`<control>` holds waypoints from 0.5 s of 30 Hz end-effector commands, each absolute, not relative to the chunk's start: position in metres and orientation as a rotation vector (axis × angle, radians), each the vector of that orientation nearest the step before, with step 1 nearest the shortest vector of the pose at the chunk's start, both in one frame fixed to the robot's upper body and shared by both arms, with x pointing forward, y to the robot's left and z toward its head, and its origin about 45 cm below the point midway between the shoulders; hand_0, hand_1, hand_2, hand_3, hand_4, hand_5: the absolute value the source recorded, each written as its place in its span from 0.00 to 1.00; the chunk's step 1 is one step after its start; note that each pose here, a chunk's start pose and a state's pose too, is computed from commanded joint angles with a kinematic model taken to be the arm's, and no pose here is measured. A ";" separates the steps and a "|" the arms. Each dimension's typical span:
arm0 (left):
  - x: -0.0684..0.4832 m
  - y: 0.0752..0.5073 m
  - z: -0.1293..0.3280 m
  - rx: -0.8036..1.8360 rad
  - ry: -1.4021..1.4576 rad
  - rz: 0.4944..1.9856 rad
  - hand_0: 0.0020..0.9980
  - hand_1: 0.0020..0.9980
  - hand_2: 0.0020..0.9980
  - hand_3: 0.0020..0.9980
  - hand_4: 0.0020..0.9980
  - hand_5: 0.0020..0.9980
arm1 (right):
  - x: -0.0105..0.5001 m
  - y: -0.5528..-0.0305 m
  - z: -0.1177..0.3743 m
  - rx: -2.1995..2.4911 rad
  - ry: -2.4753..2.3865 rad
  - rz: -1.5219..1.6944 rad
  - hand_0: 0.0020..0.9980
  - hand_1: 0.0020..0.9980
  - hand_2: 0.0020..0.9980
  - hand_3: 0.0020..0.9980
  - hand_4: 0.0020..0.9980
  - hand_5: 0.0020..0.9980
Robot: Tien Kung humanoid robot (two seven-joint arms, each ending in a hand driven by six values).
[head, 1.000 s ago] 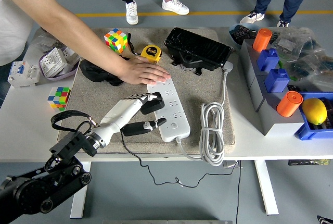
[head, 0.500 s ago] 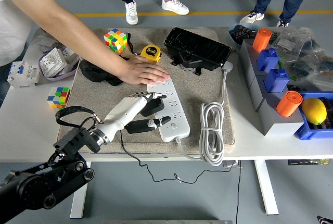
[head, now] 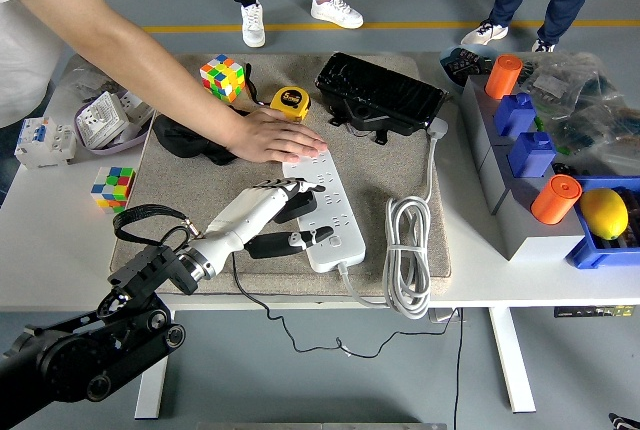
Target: Put the plug near the board,insert it into the board,press the button,pull the plug out
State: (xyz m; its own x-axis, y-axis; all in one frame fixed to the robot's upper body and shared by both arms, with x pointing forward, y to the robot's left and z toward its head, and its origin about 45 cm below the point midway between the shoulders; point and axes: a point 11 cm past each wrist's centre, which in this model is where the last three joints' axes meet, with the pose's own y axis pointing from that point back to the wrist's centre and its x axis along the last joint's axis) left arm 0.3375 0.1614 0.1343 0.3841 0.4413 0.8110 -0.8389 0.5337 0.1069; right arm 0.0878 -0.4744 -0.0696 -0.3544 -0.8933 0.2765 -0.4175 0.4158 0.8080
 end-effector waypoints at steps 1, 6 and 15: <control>0.338 0.160 0.134 0.564 -0.816 0.871 0.85 0.87 0.87 0.84 0.90 1.00 | 0.088 -0.474 -0.070 1.113 -1.944 -0.830 0.60 0.59 0.54 0.55 0.78 0.25; 0.341 0.155 0.133 0.568 -0.812 0.862 0.85 0.87 0.87 0.83 0.90 0.99 | 0.090 -0.474 -0.070 1.116 -1.946 -0.831 0.60 0.59 0.54 0.55 0.78 0.25; 0.343 0.149 0.134 0.556 -0.812 0.858 0.85 0.87 0.86 0.83 0.90 0.99 | 0.088 -0.475 -0.069 1.112 -1.947 -0.830 0.60 0.59 0.54 0.55 0.78 0.25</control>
